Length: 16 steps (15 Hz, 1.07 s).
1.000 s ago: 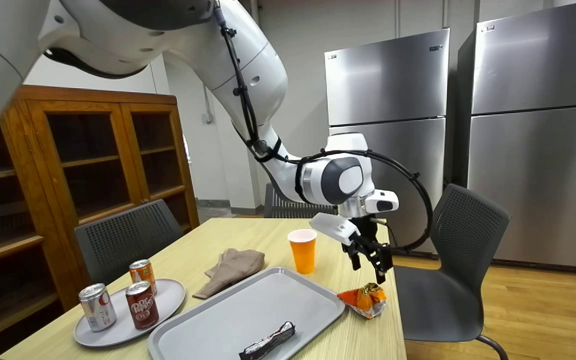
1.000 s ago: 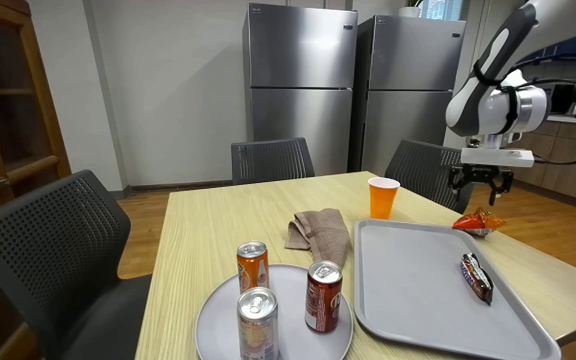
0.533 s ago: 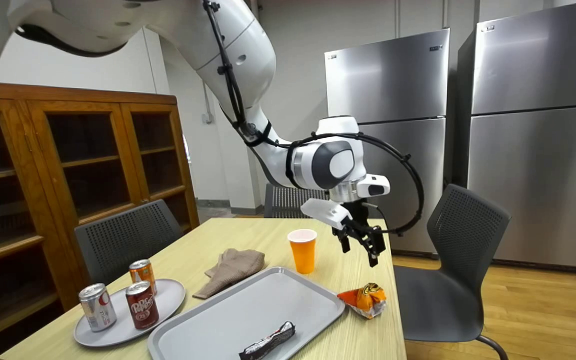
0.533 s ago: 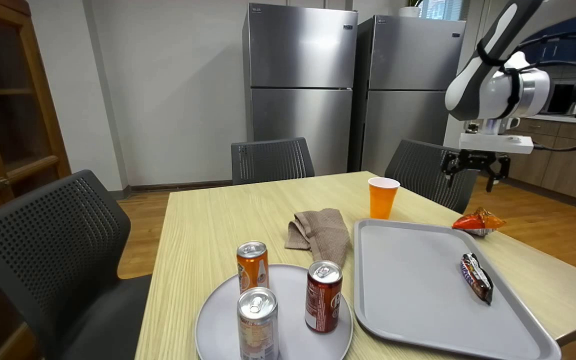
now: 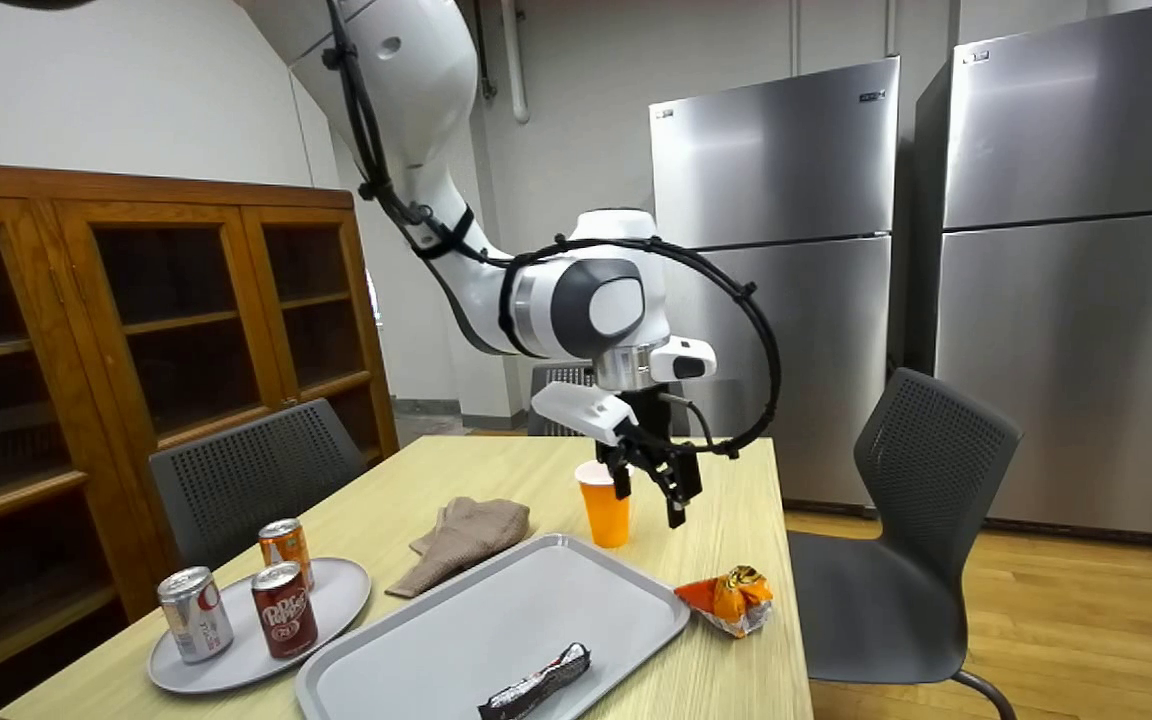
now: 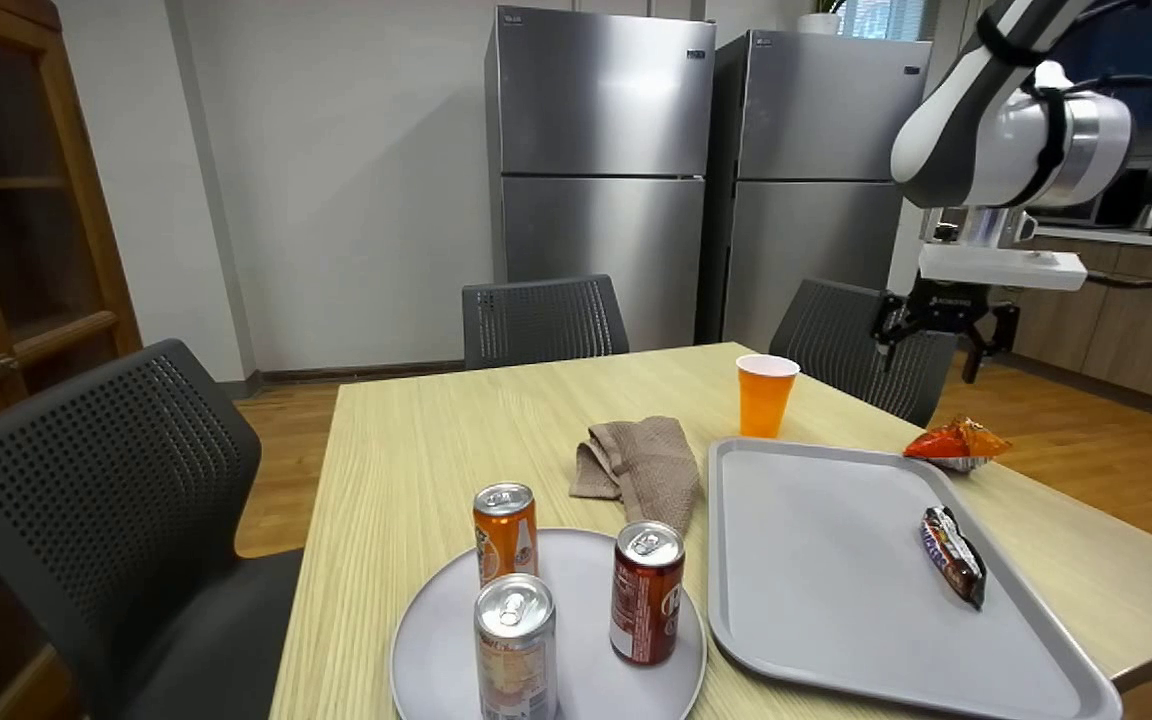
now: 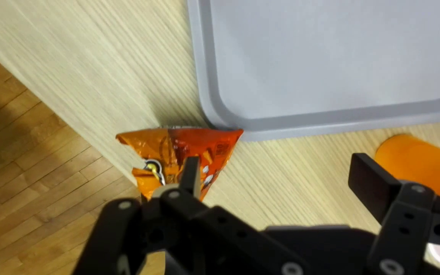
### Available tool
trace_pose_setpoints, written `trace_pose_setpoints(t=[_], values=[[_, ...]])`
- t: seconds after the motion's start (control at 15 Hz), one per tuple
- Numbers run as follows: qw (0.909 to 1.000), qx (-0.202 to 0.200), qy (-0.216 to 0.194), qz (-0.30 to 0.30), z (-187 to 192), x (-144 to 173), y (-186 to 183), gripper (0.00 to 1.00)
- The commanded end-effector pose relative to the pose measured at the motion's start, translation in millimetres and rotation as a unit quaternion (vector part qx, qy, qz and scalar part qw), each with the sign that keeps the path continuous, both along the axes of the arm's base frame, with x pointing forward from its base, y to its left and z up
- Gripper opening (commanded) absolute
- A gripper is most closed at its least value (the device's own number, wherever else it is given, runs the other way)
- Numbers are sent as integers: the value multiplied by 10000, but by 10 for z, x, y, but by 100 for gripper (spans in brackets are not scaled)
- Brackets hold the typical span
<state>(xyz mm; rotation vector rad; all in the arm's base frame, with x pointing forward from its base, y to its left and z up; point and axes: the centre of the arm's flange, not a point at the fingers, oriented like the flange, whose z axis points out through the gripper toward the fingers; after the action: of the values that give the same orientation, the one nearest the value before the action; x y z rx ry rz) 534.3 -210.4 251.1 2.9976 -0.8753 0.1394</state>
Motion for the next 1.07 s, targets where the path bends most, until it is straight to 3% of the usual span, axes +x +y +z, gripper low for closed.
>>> trace_pose_setpoints(t=[0.0,0.6,1.0], values=[[9995,223,145,176,131,-376,432,100],[9969,387,571,383,-178,-881,1053,100],[9972,336,643,-173,-429,-1217,1163,100]])
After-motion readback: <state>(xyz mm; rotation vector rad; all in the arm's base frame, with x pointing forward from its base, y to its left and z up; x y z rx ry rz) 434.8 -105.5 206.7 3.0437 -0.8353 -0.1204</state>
